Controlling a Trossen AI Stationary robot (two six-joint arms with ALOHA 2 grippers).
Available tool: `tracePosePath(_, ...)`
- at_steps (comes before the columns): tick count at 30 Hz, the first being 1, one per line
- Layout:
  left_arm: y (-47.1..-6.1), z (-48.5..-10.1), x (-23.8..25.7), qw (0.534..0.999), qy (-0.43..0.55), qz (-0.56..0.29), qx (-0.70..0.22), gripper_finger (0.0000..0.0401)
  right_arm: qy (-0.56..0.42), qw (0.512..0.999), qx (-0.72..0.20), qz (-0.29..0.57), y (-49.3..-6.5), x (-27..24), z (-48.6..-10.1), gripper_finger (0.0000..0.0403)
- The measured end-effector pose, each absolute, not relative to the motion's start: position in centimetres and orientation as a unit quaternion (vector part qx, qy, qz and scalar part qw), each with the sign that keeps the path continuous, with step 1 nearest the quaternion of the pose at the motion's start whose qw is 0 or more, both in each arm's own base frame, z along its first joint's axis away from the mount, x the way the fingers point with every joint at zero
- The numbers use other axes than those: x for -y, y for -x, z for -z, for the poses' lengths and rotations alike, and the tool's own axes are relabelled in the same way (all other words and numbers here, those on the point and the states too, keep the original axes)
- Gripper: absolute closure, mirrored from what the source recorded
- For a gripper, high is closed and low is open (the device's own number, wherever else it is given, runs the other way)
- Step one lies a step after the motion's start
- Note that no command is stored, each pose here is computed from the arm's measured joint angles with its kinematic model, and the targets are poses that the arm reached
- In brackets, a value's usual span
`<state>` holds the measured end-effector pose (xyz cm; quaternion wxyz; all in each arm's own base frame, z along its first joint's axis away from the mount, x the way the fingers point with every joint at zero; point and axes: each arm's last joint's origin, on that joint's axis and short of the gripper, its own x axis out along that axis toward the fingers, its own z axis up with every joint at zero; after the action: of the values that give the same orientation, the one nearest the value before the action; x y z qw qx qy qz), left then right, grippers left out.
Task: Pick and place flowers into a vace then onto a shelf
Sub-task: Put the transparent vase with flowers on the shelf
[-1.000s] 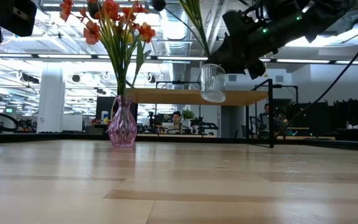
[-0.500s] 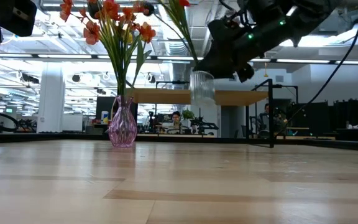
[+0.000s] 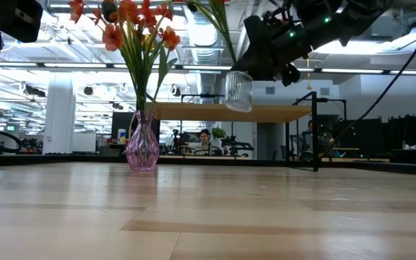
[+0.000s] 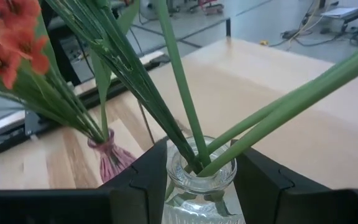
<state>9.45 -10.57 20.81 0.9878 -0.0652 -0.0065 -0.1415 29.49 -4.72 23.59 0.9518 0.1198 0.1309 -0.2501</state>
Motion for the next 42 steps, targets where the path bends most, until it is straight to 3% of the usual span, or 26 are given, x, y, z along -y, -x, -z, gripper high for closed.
tracePosePath(42,-9.5,-20.8,10.6,0.987,0.071,0.142,0.004,0.0223,-0.096,0.959,-0.091,0.252,-27.5,4.5,-27.3,0.0262)
